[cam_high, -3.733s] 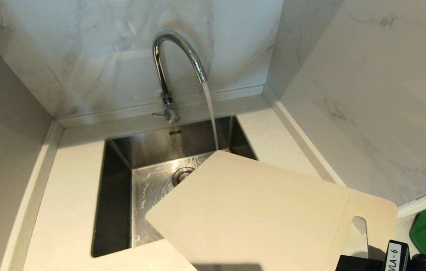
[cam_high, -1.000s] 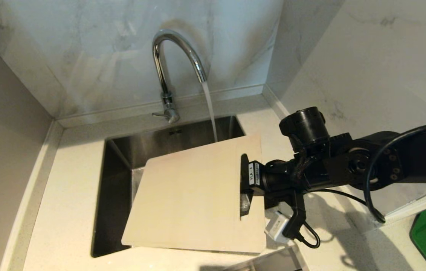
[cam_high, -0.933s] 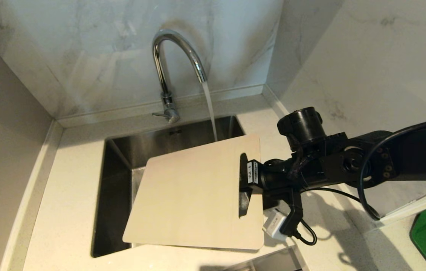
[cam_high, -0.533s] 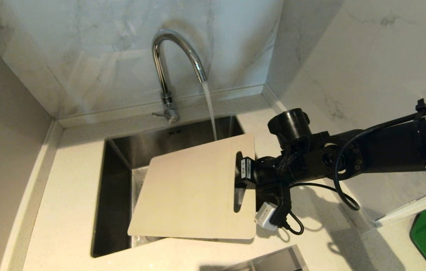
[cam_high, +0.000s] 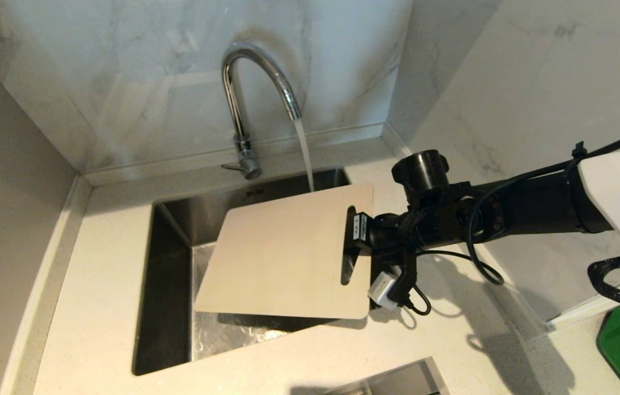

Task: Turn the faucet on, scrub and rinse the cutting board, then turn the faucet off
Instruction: Scrub the cutting board underwater

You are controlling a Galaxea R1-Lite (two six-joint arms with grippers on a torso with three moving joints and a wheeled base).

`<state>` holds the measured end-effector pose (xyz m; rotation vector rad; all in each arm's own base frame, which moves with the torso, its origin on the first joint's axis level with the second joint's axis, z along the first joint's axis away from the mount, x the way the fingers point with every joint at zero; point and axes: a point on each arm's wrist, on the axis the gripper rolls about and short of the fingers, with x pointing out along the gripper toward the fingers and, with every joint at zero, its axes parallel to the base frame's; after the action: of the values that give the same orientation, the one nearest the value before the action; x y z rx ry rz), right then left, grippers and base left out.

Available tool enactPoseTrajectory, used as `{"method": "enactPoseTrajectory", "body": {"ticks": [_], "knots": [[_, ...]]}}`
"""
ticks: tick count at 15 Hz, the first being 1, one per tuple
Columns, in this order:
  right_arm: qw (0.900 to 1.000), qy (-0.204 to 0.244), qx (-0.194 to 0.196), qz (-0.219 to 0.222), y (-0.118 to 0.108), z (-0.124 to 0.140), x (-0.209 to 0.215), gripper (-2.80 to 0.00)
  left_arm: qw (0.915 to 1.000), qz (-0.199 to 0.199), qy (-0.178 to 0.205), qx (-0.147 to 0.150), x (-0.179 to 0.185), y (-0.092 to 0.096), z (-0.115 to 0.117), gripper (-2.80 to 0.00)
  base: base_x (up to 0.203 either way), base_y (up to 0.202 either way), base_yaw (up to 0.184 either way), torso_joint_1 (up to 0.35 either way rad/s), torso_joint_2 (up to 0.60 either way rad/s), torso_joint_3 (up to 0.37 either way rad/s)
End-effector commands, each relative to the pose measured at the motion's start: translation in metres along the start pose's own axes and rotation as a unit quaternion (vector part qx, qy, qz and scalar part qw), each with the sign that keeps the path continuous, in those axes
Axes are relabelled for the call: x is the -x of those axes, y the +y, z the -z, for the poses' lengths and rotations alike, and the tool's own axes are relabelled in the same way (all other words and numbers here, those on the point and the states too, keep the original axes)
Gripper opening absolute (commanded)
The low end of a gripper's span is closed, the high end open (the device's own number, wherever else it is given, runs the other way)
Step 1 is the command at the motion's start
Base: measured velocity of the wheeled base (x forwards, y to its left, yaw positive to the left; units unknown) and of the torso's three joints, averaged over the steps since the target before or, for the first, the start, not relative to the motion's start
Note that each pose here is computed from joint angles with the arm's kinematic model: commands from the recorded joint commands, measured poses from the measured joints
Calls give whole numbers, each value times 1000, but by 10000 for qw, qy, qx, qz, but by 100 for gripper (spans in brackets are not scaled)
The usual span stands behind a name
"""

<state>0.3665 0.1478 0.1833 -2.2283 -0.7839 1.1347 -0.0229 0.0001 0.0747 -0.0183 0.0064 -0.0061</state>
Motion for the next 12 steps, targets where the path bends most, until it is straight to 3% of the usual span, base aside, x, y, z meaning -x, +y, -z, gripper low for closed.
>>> {"method": "enactPoseTrajectory", "body": {"ticks": [1, 12], "knots": [[10000, 37, 30, -11, 8, 8, -7, -280, 10000, 0, -1, 5, 0, 0, 0, -280, 0, 0, 0, 0, 0, 0], [9990, 312, 130, 305, 13, 41, -18, -280, 10000, 0, -1, 8, 0, 0, 0, -280, 0, 0, 0, 0, 0, 0]]}}
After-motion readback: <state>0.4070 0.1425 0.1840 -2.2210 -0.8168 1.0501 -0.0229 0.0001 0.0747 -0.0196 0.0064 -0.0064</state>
